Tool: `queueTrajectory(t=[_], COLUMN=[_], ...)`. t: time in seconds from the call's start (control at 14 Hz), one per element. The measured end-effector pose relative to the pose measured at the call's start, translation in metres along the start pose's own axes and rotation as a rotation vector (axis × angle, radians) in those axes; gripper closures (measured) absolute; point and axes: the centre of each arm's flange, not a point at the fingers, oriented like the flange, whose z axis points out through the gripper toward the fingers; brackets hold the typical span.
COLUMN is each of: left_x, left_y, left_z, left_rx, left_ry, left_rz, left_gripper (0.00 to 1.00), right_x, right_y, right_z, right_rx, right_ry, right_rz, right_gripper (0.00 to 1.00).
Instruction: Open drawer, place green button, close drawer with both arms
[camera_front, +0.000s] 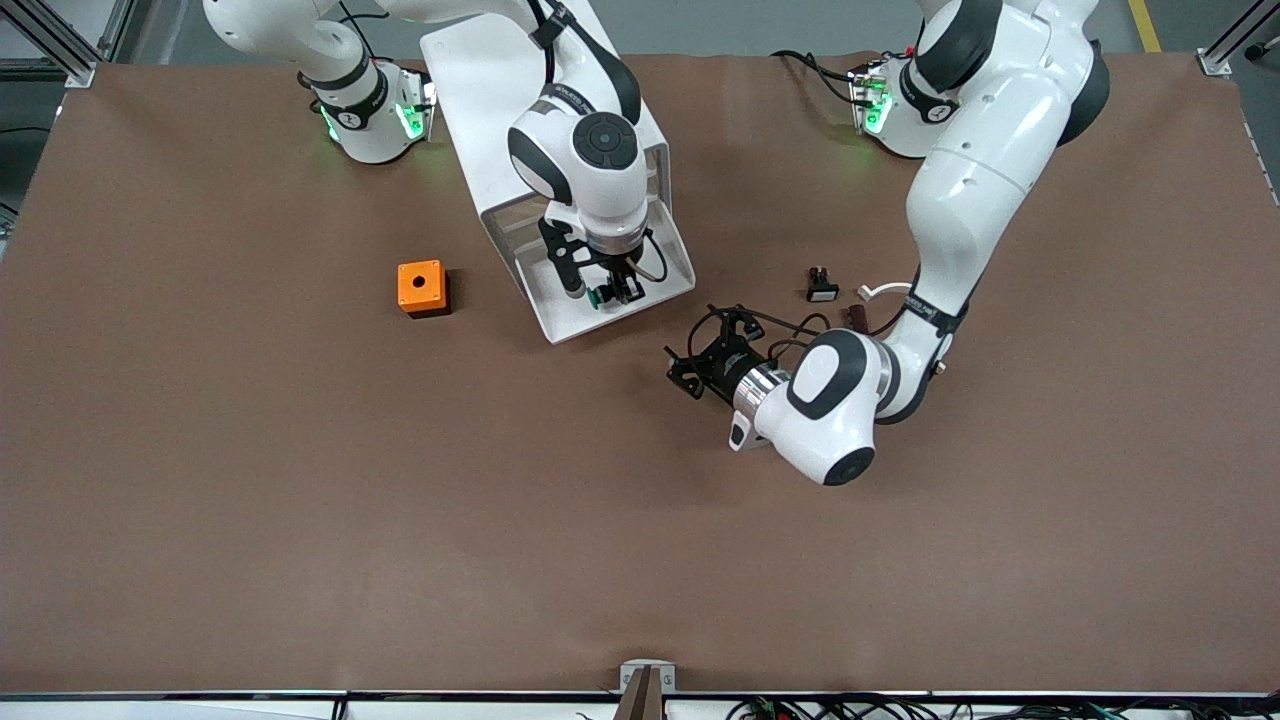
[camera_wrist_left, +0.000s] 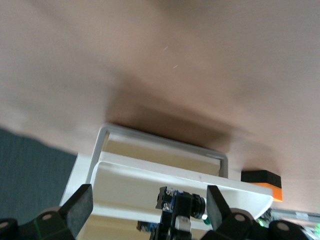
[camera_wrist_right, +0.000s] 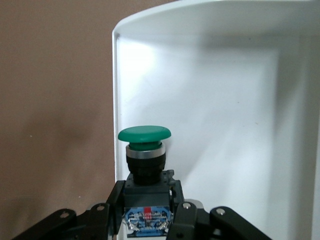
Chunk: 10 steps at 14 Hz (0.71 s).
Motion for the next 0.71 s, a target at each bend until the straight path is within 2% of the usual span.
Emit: queueTrajectory(t=[0.21,0.36,0.5,0.64,0.71], left_x=[-0.025,-0.042,-0.057,-0.068,-0.072], left_y=[0.004,0.008,0.015,0.021,0.025], left_z=[-0.021,-0.025,-0.032,-0.031,-0.026], left_rx=[-0.013,-0.005,-0.027,-0.034,-0.035], left_ry=[0.197,0.31,0.429,0.524,0.557], left_rz=[0.08,0.126,0.173,0.216,0.236], left_gripper=[0.0,0.0,0.0,0.0,0.0], right_x=[0.0,0.002,0.005,0.012,0.019], right_y=[0.0,-0.001,-0.002,-0.006,-0.009], right_z=[0.002,0.002,0.0,-0.005,-0.012], right_rx=[-0.003,-0.002,0.0,-0.011,-0.018], right_ry=[0.002,0.003,0.011,0.045,0.064], right_rz=[0.001,0.003,0.003,-0.004,-0.005], right_gripper=[0.54,0.4,0.18,0.0,0.0])
